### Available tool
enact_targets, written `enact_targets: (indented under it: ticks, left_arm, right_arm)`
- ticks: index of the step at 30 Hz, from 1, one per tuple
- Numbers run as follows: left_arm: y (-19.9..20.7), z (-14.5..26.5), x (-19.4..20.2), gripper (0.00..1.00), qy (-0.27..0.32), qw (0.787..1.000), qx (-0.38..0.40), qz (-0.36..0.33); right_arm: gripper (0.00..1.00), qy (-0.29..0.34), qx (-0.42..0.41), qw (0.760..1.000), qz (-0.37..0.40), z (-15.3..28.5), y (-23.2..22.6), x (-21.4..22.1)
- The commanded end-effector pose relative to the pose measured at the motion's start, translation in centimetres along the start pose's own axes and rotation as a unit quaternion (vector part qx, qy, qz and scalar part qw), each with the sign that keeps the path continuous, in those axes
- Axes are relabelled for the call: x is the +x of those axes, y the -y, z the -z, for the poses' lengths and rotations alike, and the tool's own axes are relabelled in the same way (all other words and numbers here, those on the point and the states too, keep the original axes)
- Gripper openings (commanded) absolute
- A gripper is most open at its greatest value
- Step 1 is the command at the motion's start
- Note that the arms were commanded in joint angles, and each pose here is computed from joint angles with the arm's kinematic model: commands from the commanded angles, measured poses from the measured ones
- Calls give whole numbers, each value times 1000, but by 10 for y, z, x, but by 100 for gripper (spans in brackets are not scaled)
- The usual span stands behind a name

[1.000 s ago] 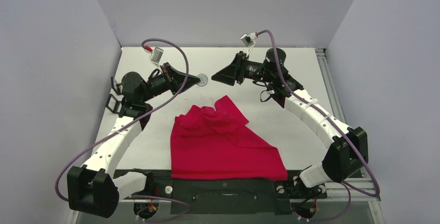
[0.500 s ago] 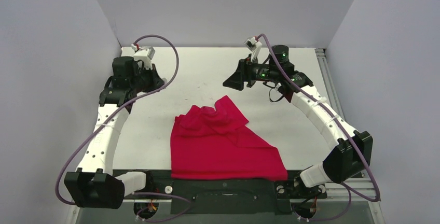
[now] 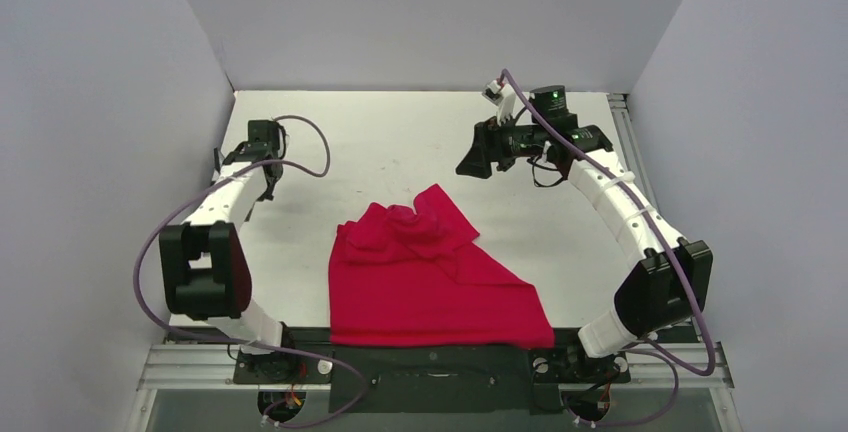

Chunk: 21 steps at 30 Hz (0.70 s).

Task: Remove the brooch from the garment
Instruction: Place the brooch in the brooch box.

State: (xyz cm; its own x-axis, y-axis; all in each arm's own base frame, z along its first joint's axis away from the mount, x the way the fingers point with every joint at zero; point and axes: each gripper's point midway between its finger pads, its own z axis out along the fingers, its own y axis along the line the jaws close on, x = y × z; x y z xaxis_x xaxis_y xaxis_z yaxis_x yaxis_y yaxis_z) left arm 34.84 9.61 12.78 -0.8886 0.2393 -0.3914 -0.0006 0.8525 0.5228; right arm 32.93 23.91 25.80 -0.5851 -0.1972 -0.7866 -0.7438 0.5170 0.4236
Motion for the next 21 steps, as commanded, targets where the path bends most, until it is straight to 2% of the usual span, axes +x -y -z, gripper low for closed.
enact_targets:
  ticks: [1, 4, 12, 21]
  left_arm:
    - [-42, -31, -6, 0, -28, 993, -108, -37]
    - [-49, -56, -1, 0, -61, 990, -122, -47]
    - [-56, -88, -10, 0, -52, 986, -140, -71]
    - [-42, -105, -14, 0, -54, 990, -111, -63]
  right_arm:
    - [64, -2, -8, 1000, 29, 10, 3, -4]
    - [65, -6, -12, 1000, 22, 9, 4, 1]
    - [65, -1, -21, 1000, 9, 9, 2, 5]
    - [65, 1, -21, 1000, -14, 9, 3, 10]
